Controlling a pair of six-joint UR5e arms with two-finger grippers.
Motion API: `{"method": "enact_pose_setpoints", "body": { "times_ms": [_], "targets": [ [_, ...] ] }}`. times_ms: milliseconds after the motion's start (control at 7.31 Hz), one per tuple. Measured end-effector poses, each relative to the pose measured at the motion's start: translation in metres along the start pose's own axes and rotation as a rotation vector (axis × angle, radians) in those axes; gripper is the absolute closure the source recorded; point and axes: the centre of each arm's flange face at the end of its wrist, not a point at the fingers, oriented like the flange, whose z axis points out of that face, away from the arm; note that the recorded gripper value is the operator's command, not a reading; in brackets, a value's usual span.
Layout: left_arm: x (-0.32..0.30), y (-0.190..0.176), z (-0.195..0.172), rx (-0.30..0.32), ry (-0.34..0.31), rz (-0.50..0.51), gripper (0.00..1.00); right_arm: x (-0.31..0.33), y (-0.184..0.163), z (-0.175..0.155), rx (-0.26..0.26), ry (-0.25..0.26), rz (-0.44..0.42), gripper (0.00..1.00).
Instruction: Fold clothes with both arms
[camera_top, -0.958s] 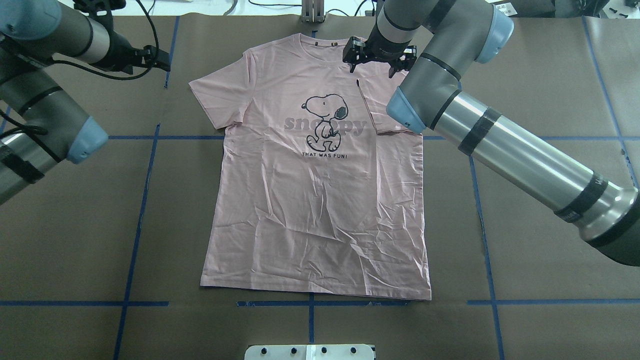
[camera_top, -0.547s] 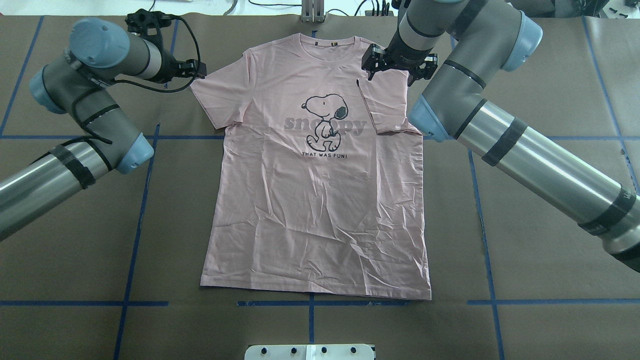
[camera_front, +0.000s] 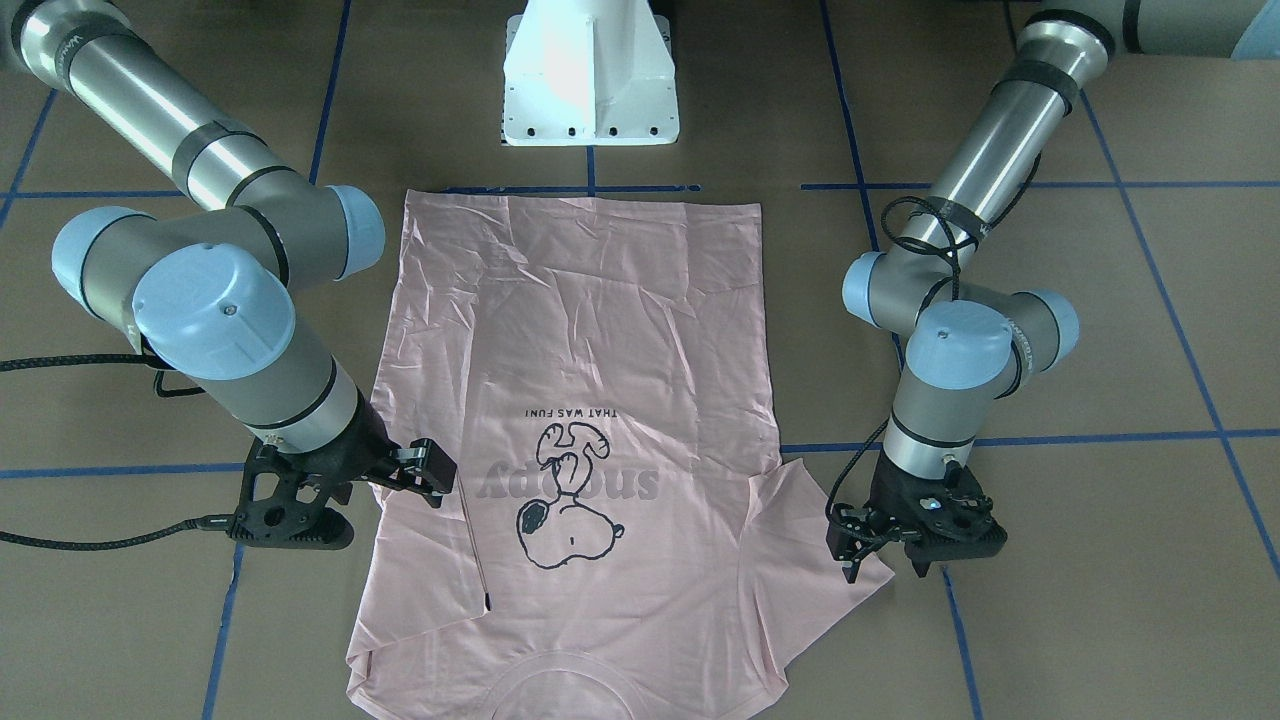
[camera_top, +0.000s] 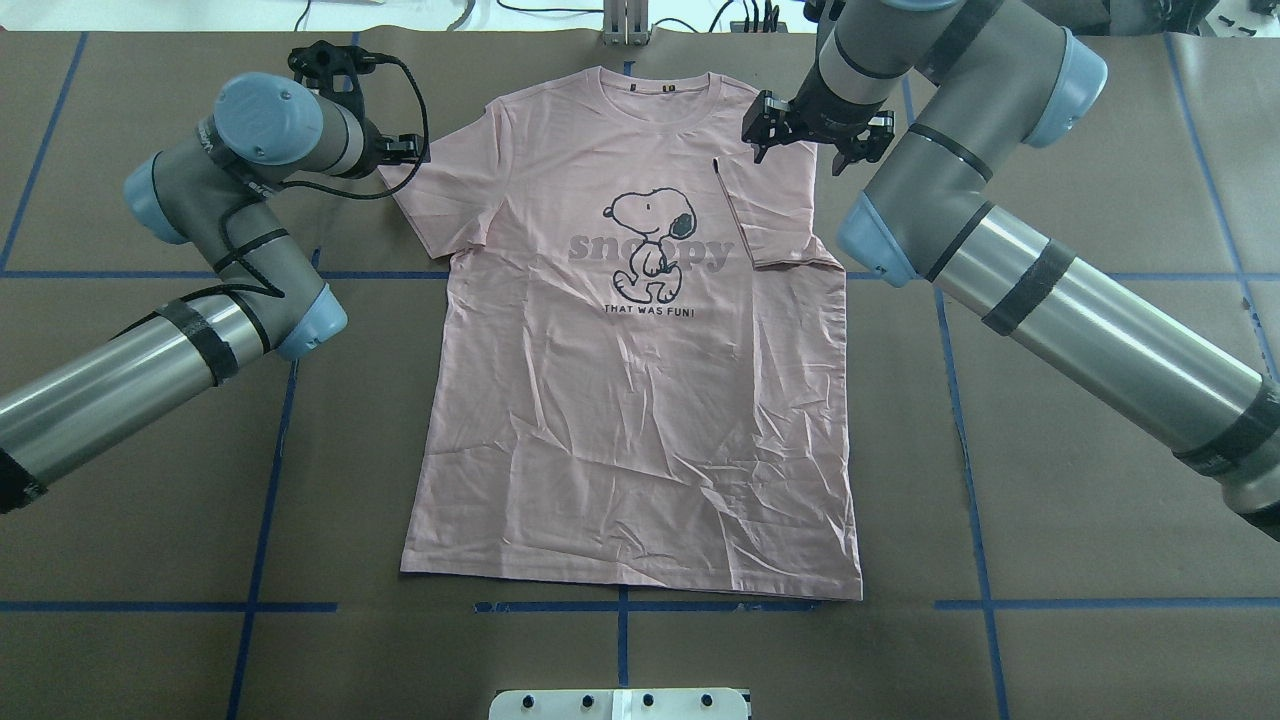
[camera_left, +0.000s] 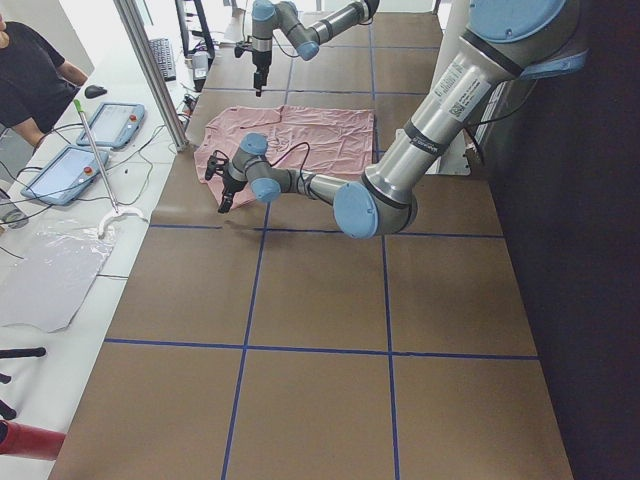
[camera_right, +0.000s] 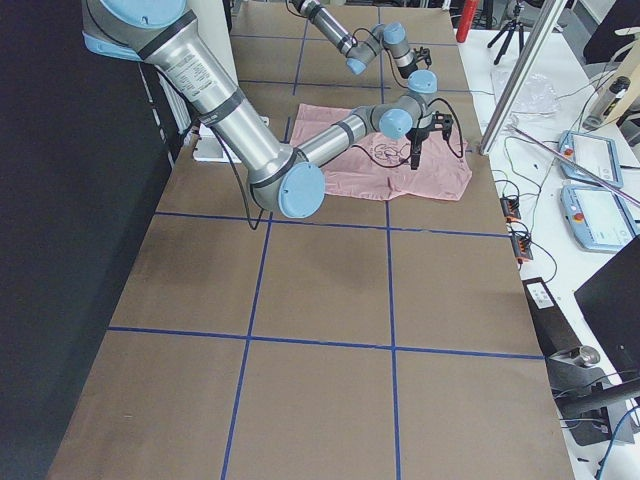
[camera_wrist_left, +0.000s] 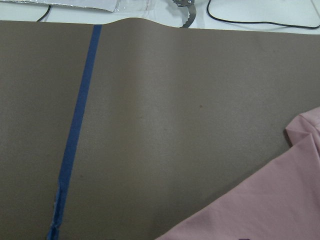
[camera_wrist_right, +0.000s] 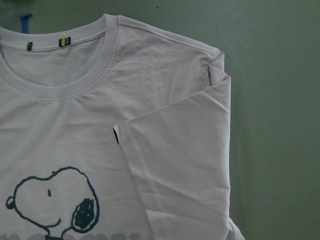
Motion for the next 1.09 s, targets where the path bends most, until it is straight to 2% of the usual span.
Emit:
{"method": "enact_pose_setpoints", "body": {
  "times_ms": [137, 410, 547, 684, 821, 958, 1095],
  "targets": [
    [-0.0023, 0.0014, 0.0033, -0.002, -0.008, 0.001, 0.17, 0.002, -0.0002, 0.0007, 0.0, 0.002, 0.002, 0.0],
    [-0.0046, 0.0036, 0.0078, -0.004, -0.011, 0.002, 0.28, 0.0031, -0.0003, 0.0008, -0.001, 0.002, 0.003, 0.0],
    [-0.0043, 0.0048, 0.0091, -0.005, -0.011, 0.003, 0.4, 0.0043, -0.0001, 0.0016, -0.002, 0.003, 0.003, 0.0],
    [-0.0038, 0.0069, 0.0105, -0.008, -0.012, 0.004, 0.6, 0.0057, 0.0001, 0.0024, -0.003, 0.004, 0.004, 0.0],
    [-0.0026, 0.0084, 0.0112, -0.011, -0.011, 0.006, 0.88, 0.0063, 0.0002, 0.0026, -0.003, 0.004, 0.005, 0.0],
    [-0.0018, 0.0089, 0.0113, -0.012, -0.01, 0.006, 1.0, 0.0065, 0.0003, 0.0028, -0.003, 0.005, 0.005, 0.0],
    [0.0002, 0.0085, 0.0102, -0.013, -0.007, 0.007, 1.0, 0.0067, 0.0003, 0.0029, -0.003, 0.005, 0.005, 0.0]
  ]
}}
